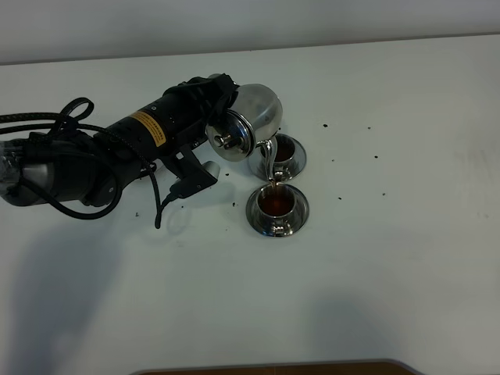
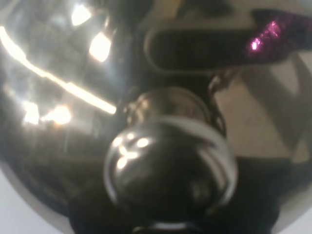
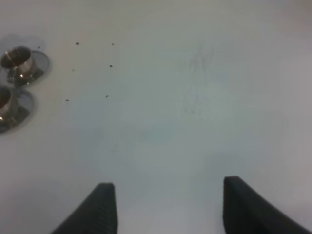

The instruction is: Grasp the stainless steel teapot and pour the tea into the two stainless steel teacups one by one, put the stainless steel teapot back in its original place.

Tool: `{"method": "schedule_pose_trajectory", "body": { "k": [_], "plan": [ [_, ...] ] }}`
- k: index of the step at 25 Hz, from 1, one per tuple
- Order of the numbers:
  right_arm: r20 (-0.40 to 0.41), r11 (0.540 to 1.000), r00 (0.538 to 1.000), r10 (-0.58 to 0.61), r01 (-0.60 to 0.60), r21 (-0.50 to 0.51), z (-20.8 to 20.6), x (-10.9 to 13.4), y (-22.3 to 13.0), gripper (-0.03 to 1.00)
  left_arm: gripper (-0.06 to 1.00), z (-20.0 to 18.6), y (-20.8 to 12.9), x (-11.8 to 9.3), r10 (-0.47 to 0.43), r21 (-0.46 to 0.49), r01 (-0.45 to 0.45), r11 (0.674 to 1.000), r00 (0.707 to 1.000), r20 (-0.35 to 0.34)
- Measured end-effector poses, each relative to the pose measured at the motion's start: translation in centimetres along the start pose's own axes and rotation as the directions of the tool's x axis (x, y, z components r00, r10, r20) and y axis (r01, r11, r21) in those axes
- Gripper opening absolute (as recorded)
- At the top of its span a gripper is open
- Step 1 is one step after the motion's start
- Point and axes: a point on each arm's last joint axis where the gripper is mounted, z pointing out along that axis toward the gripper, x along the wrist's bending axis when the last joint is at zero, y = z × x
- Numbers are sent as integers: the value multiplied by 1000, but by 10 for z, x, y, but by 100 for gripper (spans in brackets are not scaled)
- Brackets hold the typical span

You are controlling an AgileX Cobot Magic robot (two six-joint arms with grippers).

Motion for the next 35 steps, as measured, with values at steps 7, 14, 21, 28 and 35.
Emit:
{"method": "schedule_pose_trajectory", "body": {
  "k": [7,14,21,28,35],
  "plan": [
    [0,1000,1000,0,0,0,0,0,0,48,24,0,1,0,16,-13,-16,1000,1000,-1],
    [0,1000,1000,0,0,0,0,0,0,48,24,0,2,0,33,-26,-33,999,999,-5],
    [0,1000,1000,0,0,0,0,0,0,48,24,0,3,0,48,-38,-48,998,999,-6],
    [0,1000,1000,0,0,0,0,0,0,48,24,0,4,0,52,-42,-52,998,999,-5],
    [0,1000,1000,0,0,0,0,0,0,48,24,0,4,-3,25,-41,-23,999,999,38]
  ]
}}
